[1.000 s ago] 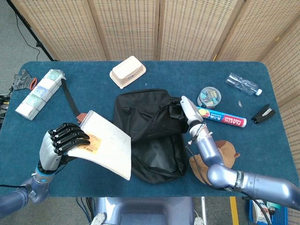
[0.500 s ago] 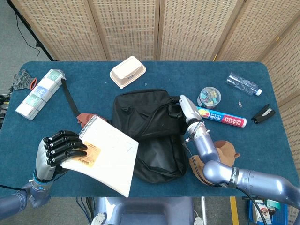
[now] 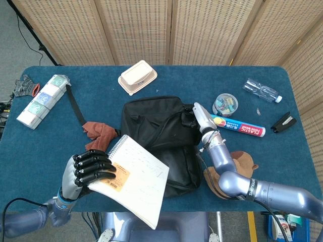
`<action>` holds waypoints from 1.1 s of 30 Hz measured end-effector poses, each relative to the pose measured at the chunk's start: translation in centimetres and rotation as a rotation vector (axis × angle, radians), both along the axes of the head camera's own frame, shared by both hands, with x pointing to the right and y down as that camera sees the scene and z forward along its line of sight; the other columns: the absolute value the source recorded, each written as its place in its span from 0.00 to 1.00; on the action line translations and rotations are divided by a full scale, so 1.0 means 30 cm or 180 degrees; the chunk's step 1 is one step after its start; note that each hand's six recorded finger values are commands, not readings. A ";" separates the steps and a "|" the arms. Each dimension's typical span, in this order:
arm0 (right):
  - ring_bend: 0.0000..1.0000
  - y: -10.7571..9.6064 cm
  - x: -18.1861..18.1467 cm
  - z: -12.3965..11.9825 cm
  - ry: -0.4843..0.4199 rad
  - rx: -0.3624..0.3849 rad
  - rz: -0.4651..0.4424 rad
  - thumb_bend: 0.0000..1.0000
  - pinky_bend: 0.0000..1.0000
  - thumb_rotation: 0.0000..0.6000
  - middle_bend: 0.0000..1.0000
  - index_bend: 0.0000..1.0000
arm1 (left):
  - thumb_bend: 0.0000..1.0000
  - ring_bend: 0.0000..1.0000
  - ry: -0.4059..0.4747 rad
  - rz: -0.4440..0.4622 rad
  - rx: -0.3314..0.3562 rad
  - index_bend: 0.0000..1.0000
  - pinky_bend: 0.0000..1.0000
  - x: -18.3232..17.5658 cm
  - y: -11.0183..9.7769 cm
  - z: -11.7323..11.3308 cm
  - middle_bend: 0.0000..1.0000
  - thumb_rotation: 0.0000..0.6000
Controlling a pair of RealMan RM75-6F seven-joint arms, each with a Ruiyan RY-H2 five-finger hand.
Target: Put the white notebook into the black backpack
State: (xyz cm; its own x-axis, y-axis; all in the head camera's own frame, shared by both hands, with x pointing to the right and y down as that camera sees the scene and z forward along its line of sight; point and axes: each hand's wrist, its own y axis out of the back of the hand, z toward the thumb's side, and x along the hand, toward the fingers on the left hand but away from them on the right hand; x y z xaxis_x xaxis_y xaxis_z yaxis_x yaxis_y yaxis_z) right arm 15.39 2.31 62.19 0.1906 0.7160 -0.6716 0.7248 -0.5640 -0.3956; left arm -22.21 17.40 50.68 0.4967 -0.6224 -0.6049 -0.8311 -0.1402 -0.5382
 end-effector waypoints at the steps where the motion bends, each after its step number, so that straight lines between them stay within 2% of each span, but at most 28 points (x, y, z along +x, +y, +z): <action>1: 0.34 0.001 0.002 0.001 0.0005 -0.0006 -0.0008 0.69 0.47 1.00 0.46 0.56 | 0.71 0.52 0.0018 0.0017 -0.0006 0.77 0.51 0.020 0.009 0.009 0.63 1.00; 17: 0.34 0.001 0.020 -0.001 -0.0022 -0.0064 -0.0029 0.69 0.47 1.00 0.46 0.57 | 0.71 0.53 0.0052 0.0181 0.0002 0.77 0.51 0.139 0.077 0.100 0.63 1.00; 24: 0.34 0.007 0.017 -0.026 -0.0041 -0.0056 -0.0075 0.69 0.47 1.00 0.47 0.57 | 0.71 0.53 -0.0192 0.0225 0.0087 0.77 0.51 0.162 0.093 0.171 0.63 1.00; 33: 0.34 0.017 0.004 -0.044 -0.0058 -0.0072 -0.0134 0.69 0.47 1.00 0.47 0.57 | 0.71 0.53 -0.0451 0.0249 0.0044 0.77 0.51 0.187 0.094 0.276 0.63 1.00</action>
State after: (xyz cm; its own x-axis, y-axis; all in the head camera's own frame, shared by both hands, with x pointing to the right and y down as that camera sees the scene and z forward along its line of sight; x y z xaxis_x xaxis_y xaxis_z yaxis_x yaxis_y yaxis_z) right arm 15.52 2.83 60.86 0.2327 0.6918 -0.6836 0.7073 -0.6028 -0.3693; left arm -16.61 20.22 58.97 0.6244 -0.5705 -0.5335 -0.7334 -0.1934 -0.6516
